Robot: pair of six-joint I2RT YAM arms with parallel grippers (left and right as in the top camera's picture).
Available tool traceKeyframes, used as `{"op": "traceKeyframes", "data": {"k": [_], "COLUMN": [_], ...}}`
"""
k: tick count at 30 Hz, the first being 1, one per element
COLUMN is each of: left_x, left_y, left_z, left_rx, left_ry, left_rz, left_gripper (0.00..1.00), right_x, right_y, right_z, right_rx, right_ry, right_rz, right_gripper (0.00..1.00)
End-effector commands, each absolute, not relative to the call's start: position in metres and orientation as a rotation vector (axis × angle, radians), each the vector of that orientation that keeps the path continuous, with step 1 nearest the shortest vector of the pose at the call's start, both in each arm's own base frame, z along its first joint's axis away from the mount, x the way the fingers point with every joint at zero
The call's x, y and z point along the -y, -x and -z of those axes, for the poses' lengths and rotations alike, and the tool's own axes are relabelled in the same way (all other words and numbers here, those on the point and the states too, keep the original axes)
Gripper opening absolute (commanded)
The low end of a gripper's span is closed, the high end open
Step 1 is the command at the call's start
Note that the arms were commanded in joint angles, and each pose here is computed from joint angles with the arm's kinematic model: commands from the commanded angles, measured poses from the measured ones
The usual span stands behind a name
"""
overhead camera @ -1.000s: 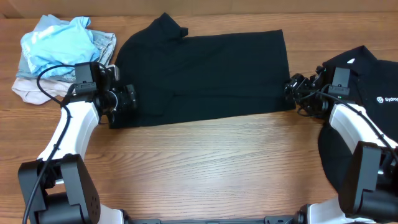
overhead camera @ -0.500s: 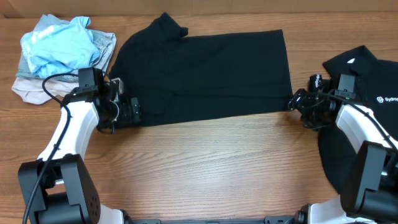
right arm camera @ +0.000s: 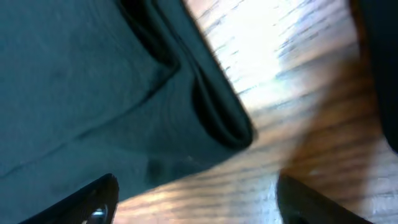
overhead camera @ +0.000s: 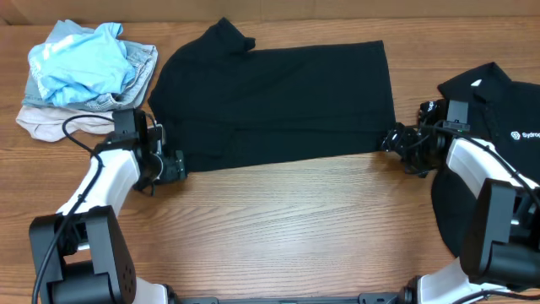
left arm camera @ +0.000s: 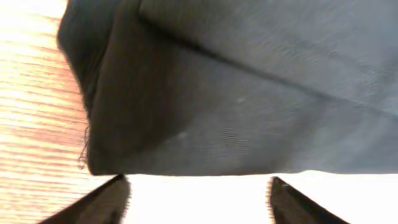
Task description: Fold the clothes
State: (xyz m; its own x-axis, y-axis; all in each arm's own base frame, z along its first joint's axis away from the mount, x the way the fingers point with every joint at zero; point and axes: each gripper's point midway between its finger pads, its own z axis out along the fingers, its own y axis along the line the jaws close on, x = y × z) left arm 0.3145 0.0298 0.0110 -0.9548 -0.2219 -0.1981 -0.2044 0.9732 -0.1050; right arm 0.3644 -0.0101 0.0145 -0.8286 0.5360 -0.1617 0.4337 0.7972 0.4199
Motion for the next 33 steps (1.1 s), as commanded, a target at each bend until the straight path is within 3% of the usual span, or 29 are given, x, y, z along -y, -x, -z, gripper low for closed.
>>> {"op": "traceKeyframes", "data": {"k": [1, 4, 6, 10, 12, 17, 24, 28, 29, 30, 31, 33], "left_x": [-0.037, -0.038, -0.039, -0.044, -0.047, -0.054, -0.061, -0.064, -0.064, -0.064, -0.063, -0.060], "left_y": [-0.305, -0.307, -0.308, -0.309, -0.309, -0.306, -0.303, -0.303, -0.303, -0.304, -0.305, -0.308], "left_z": [0.000, 0.000, -0.001, -0.001, -0.001, -0.001, -0.001, -0.001, -0.002, -0.002, -0.003, -0.006], "left_rx": [-2.932, -2.924, -2.917, -2.905, -2.901, -2.904, -2.904, -2.901, -2.902, -2.902, -2.900, -2.895], "left_ry": [0.334, 0.332, 0.335, 0.375, 0.400, 0.438, 0.474, 0.490, 0.489, 0.488, 0.487, 0.482], "left_rz": [0.052, 0.051, 0.041, 0.033, 0.031, 0.027, 0.024, 0.025, 0.025, 0.028, 0.039, 0.063], "left_gripper": [0.56, 0.51, 0.45, 0.45, 0.50, 0.51, 0.54, 0.60, 0.63, 0.68, 0.73, 0.80], "right_x": [0.011, 0.010, 0.012, 0.015, 0.016, 0.014, 0.018, 0.025, 0.026, 0.027, 0.028, 0.029], "right_y": [-0.361, -0.365, -0.370, -0.388, -0.394, -0.380, -0.335, -0.287, -0.281, -0.280, -0.280, -0.285], "right_z": [0.001, -0.001, -0.002, -0.010, -0.012, -0.006, 0.009, 0.015, 0.015, 0.015, 0.014, 0.010], "right_rx": [-2.741, -2.726, -2.708, -2.631, -2.608, -2.660, -2.821, -2.917, -2.929, -2.932, -2.936, -2.935], "right_ry": [-0.767, -0.755, -0.739, -0.695, -0.688, -0.747, -0.928, -1.268, -1.301, -1.307, -1.282, -1.209], "right_rz": [-0.517, -0.526, -0.523, -0.520, -0.521, -0.528, -0.454, -0.344, -0.339, -0.339, -0.345, -0.378], "right_gripper": [0.66, 0.35, 0.24, 0.29, 0.29, 0.05, 0.04, 0.04, 0.11, 0.31, 0.41, 0.42]}}
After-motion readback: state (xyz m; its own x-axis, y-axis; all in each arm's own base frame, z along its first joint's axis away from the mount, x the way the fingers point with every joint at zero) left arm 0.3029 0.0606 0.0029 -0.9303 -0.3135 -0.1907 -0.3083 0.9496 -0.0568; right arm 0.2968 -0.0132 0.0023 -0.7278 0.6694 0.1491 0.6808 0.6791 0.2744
